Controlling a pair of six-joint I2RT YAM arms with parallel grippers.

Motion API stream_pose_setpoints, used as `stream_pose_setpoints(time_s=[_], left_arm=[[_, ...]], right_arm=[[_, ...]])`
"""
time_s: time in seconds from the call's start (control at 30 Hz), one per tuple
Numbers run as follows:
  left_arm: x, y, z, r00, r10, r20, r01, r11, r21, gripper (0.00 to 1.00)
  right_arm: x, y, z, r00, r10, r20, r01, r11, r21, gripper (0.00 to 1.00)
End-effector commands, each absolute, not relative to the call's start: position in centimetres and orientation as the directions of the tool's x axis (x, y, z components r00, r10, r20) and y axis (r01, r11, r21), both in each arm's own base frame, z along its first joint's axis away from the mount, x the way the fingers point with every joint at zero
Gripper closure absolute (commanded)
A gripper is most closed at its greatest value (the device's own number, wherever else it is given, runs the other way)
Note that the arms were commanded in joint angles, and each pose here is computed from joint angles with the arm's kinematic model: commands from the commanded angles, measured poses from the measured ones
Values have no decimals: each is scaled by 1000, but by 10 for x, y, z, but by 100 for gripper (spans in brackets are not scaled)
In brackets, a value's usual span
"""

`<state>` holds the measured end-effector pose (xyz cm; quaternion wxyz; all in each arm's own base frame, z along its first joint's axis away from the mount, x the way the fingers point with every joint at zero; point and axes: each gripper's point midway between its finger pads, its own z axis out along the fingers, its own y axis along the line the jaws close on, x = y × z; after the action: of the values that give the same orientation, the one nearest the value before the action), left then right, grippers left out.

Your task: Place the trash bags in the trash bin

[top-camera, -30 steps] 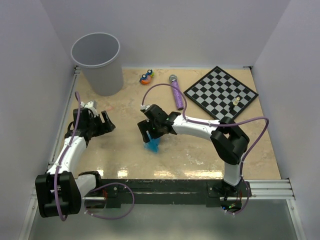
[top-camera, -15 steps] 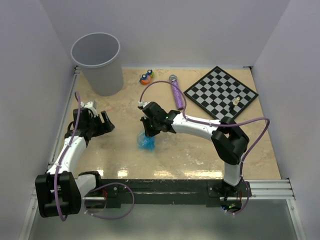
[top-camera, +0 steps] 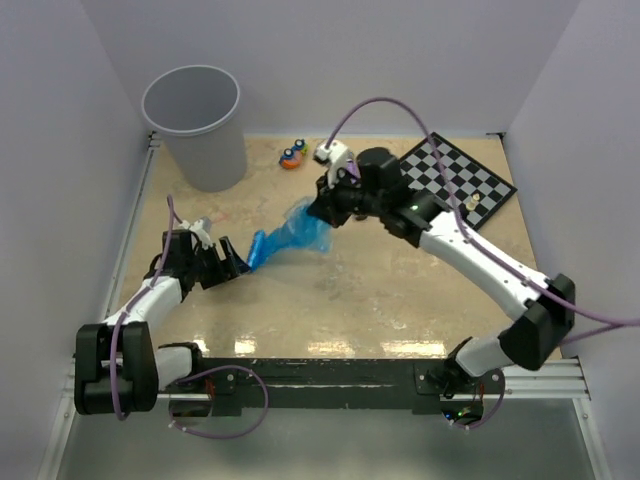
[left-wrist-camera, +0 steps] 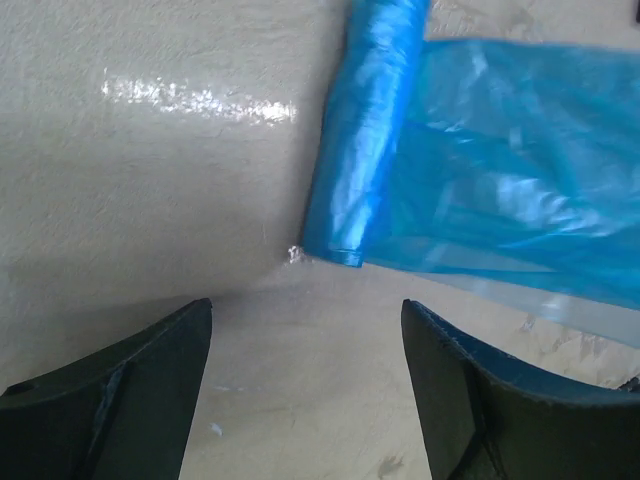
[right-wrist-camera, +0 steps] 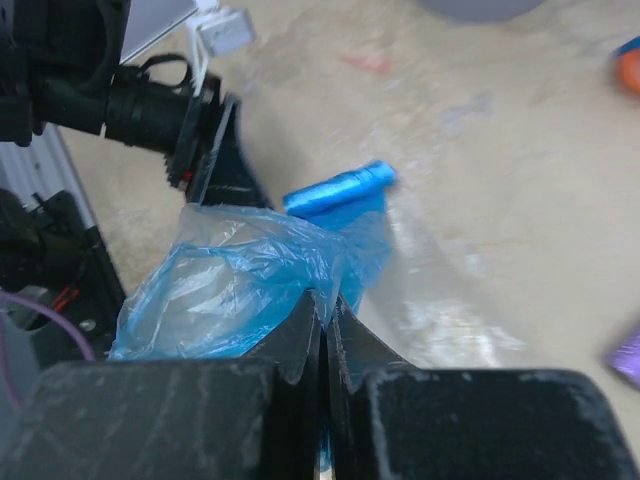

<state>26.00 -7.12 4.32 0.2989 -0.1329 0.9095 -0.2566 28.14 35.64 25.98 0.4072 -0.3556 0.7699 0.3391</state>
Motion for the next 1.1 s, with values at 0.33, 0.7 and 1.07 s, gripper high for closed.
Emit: stream_pose_setpoints(time_s=[0.33,0.7,1.07], left_arm=[[334,-50,66,-741,-298,-602,-31,910,-412,21],[349,-45,55,-763,-266,-589,-30,925,-378,22],[354,-66,48,-775,-196,-601,41,933,-358,21]], right_arm=[[297,241,308,-194,-329,-924,-755,651,-73,100],[324,202,288,-209,-342,-916,-662,739,-125,100],[302,225,384,75,-299,-951,-777,580,-243,100]])
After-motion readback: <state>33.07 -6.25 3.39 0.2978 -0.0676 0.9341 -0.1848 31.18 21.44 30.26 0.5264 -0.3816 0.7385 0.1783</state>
